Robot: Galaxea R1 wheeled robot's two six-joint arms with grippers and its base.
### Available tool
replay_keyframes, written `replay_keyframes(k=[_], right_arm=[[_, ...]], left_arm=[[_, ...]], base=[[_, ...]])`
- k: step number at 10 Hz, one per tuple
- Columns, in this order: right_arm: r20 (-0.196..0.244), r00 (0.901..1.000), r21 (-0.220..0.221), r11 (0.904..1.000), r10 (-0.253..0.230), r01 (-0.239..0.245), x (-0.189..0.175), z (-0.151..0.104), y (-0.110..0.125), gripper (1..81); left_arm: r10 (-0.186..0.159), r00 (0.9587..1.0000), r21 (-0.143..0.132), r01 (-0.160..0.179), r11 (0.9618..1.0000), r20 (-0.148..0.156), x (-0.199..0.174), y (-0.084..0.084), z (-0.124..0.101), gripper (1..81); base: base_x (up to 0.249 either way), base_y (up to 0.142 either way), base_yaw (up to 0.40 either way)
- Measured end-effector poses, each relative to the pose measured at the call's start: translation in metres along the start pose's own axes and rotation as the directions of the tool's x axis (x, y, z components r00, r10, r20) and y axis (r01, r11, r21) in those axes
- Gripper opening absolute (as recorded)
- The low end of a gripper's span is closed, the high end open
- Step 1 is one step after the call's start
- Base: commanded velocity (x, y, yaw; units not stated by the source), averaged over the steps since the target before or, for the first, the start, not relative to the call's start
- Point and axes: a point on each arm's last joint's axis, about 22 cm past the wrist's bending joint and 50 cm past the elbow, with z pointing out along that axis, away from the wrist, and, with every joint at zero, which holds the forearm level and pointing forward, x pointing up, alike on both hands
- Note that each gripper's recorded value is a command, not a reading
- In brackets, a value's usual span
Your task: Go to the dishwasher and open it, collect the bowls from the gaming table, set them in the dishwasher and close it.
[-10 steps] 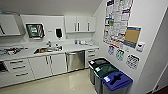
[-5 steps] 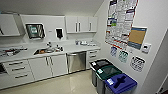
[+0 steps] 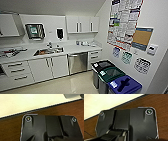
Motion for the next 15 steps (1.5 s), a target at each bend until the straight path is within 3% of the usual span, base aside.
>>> replay_keyframes(k=[9, 13, 15], right_arm=[[0.0, 1.0, 0.002, 1.0, 0.0, 0.0, 0.0, 0.0, -0.002, 81.1], [0.005, 1.0, -0.01, 0.9999, 0.001, -0.001, -0.005, -0.002, 0.008, 81.1], [-0.001, 1.0, 0.006, 1.0, 0.0, 0.0, 0.0, 0.001, -0.005, 81.1]], left_arm=[[-0.007, 1.0, 0.015, 0.007, 0.9999, -0.001, 0.001, -0.011, -0.002, 81.1], [-0.011, 0.9999, 0.007, 0.011, 0.9999, 0.003, -0.004, -0.005, -0.002, 81.1], [-0.008, 1.0, 0.021, 0.008, 0.9997, -0.001, 0.002, -0.017, -0.003, 81.1]], base=[[0.111, 0.079, 0.0], [0.111, 0.079, 0.0], [0.111, 0.079, 0.0]])
